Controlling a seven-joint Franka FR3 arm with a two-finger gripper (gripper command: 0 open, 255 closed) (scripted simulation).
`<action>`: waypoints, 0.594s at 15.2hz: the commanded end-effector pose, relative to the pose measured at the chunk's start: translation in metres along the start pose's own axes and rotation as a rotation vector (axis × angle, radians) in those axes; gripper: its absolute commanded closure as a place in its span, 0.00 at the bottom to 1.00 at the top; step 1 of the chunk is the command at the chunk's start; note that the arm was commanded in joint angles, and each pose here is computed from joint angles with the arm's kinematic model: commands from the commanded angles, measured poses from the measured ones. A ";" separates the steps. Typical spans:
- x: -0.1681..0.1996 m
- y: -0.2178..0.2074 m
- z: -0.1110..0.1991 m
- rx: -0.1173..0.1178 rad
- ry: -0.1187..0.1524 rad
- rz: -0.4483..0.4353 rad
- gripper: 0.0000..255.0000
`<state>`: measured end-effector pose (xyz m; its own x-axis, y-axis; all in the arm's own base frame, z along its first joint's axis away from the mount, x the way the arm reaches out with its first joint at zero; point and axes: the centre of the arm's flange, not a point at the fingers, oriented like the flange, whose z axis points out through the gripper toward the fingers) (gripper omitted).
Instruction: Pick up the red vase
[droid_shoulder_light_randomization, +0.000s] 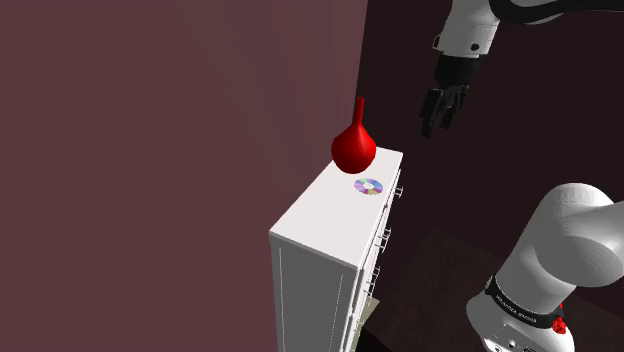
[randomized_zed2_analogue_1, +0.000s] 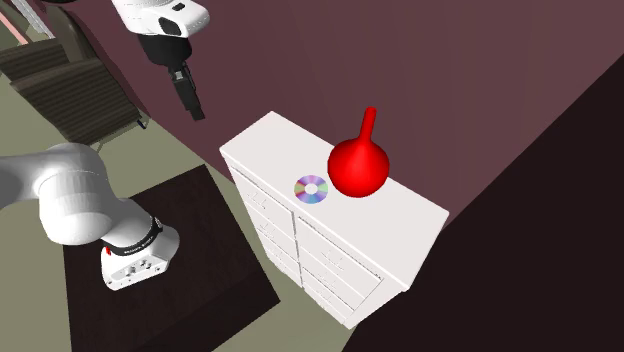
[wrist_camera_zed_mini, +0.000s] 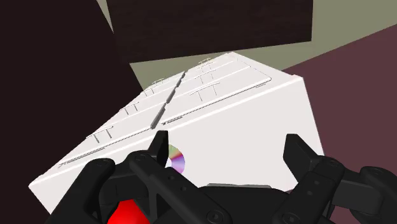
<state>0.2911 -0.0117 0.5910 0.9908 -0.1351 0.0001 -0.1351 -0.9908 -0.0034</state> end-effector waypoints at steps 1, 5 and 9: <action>0.000 0.000 0.000 0.000 0.000 0.000 0.00; 0.047 0.022 0.002 -0.001 0.009 -0.003 0.00; 0.093 0.044 0.003 -0.001 0.018 -0.007 0.00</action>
<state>0.3662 -0.0622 0.5906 0.9914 -0.1297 0.0156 -0.1297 -0.9915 -0.0028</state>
